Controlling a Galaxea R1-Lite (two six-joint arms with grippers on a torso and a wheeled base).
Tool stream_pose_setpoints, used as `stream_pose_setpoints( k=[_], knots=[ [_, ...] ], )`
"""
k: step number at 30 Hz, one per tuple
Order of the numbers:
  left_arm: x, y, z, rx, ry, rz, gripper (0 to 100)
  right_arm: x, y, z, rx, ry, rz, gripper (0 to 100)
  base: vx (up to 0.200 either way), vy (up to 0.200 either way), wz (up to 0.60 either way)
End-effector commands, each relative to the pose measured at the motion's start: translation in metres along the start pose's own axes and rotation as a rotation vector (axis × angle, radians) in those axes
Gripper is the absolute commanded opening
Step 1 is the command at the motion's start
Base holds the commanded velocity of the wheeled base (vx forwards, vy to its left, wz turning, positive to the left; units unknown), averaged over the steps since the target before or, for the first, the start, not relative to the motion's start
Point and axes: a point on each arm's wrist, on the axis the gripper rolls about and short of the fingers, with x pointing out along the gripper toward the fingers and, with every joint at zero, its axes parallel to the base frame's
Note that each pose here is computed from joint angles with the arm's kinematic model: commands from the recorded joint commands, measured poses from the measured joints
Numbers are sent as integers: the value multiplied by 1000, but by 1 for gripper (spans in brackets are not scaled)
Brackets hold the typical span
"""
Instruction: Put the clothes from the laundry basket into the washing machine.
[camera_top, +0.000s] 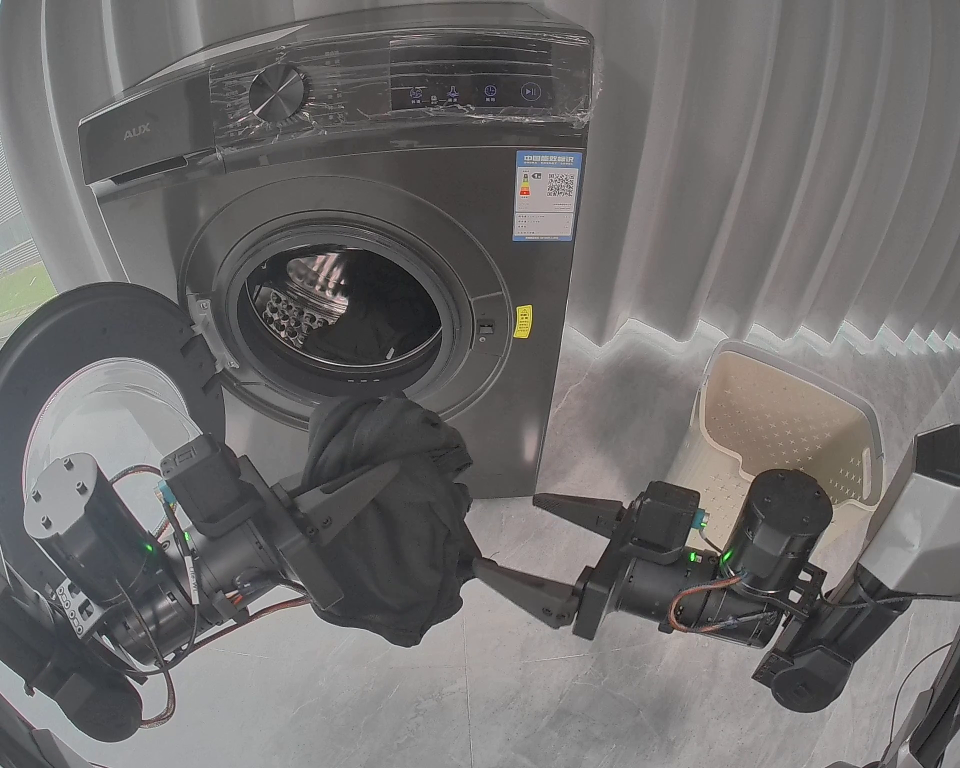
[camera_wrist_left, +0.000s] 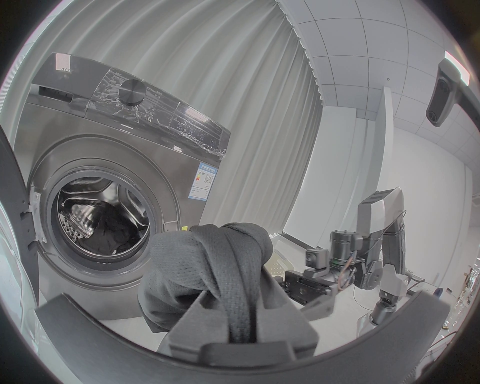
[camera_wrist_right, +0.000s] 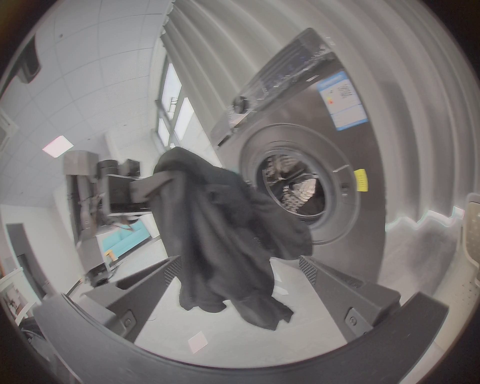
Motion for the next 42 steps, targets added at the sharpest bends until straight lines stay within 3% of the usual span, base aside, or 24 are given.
stream_pose_setpoints(
  k=[1, 10, 13, 21, 22, 39, 40, 42],
  knots=[
    [2, 1, -3, -3, 10, 3, 0, 0, 13, 4, -12, -10, 56, 100, 0, 0, 0],
    [2, -1, -2, -3, 9, -6, 0, 27, 14, -9, -16, -5, 84, 100, 0, 0, 0],
    [2, -1, -2, -3, 8, -9, 0, 44, 16, -22, -12, 5, 103, 100, 0, 0, 0],
    [2, -3, -1, -5, 5, -16, 0, 62, 19, -18, -18, -44, 124, 100, 0, 0, 0],
    [2, -3, -1, -5, 5, -16, 0, 62, 19, -18, -18, -44, 124, 0, 0, 0, 0],
    [4, -6, 1, -21, -5, -34, 0, 61, 30, -11, -18, -66, 129, 0, 0, 0, 0],
    [4, -6, 2, -24, -9, -35, 100, 61, 30, -9, -19, -70, 130, 0, 0, 0, 0],
    [3, -6, 1, -34, -7, -33, 100, 59, 31, -6, -20, -76, 129, 0, 0, 0, 0]
  ],
)
